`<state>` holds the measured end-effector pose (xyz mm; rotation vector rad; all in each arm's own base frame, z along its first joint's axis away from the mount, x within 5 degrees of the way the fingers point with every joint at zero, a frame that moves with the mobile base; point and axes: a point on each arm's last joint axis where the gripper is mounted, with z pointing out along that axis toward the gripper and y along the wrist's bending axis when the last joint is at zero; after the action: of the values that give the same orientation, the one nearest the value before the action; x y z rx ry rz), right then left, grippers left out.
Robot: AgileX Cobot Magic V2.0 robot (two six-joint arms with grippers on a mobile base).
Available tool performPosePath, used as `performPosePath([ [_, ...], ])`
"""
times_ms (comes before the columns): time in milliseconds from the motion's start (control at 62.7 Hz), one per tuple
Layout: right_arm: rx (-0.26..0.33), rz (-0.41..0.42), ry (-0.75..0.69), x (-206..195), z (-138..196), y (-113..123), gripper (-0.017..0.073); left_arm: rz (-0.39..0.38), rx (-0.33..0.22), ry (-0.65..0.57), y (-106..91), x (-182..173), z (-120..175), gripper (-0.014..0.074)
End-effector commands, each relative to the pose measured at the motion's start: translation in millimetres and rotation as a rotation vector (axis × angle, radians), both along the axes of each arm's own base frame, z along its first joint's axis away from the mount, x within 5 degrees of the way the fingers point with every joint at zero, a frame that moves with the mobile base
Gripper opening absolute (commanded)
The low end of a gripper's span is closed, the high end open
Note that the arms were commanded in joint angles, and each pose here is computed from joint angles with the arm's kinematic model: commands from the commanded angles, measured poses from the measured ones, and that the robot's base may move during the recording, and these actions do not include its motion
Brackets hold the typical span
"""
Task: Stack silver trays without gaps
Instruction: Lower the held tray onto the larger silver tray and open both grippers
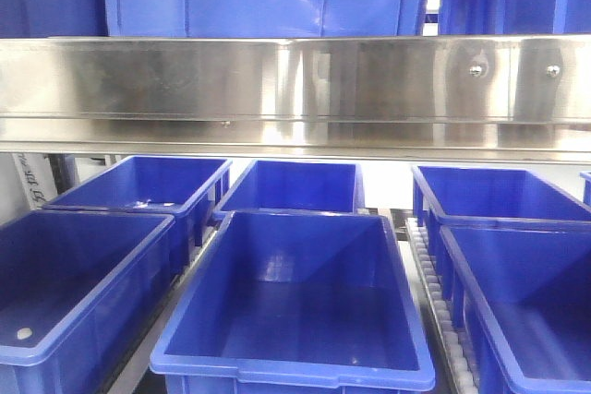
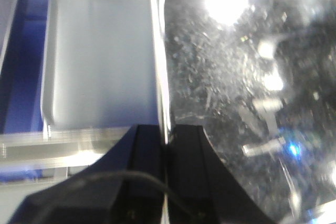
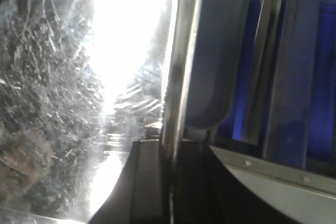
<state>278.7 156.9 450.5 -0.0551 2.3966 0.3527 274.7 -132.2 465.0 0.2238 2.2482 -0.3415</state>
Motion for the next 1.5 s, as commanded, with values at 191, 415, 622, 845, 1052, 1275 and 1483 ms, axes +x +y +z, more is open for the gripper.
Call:
performPosePath([
  [191,0.025,-0.02,-0.102,43,1,-1,0.0059,0.053,0.02,-0.07,6.4,60,-10,-0.0042],
  [415,-0.006,-0.041,-0.059,86,-39,7,0.0059,0.079,0.042,-0.019,3.2,105,-53,-0.0042],
  [622,-0.02,-0.047,-0.049,106,-60,10,0.0061,0.071,0.054,-0.026,-3.5,125,-75,-0.0038],
  [845,-0.023,-0.046,-0.055,110,-63,9,0.0197,0.06,0.079,-0.004,-7.0,135,-90,0.007],
  [1052,-0.026,-0.046,-0.049,110,-64,9,0.0636,0.062,0.093,-0.008,-6.2,136,-90,0.0446],
  [1275,-0.015,-0.046,-0.066,101,-51,6,0.0625,0.064,0.103,-0.004,-1.3,121,-72,0.0526],
  [1483,0.015,-0.027,-0.144,61,-4,-4,0.042,0.058,0.06,-0.105,10.2,73,-14,0.0428],
])
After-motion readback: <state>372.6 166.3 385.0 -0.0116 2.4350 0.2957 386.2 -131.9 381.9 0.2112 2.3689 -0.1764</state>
